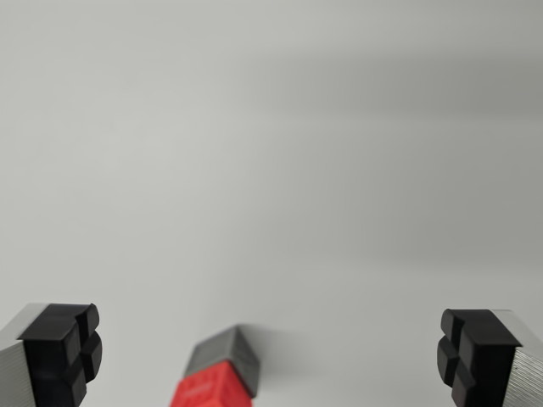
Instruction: Destack cube
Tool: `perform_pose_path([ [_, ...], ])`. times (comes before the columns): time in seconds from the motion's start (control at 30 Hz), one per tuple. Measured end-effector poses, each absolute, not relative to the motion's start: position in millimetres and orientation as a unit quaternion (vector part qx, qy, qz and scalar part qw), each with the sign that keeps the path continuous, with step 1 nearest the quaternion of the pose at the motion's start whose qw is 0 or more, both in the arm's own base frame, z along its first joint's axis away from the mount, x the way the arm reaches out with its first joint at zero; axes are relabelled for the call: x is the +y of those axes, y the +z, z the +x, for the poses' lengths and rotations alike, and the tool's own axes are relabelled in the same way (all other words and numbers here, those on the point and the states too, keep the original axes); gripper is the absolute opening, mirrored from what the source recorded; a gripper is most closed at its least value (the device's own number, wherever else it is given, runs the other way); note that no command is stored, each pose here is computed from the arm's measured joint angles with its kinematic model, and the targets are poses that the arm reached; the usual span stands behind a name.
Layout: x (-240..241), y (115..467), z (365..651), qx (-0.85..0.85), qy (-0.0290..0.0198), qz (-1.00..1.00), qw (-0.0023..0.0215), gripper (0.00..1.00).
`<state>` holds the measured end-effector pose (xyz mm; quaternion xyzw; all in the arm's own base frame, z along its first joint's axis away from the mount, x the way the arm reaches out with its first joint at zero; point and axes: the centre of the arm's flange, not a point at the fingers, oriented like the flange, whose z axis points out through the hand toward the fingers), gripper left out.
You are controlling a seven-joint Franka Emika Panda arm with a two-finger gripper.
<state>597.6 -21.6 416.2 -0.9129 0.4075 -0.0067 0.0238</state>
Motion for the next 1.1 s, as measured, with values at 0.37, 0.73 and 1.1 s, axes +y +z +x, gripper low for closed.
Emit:
perform_pose_path([
  [0.37, -22, 416, 598, 0.408, -0.0067, -0.913, 0.0238, 1.0],
  [0.73, -21, 412, 594, 0.405, -0.0044, -0.914, 0.0227, 1.0],
  [1.1, -17, 403, 582, 0.394, -0.0039, -0.919, 0.0217, 1.0],
])
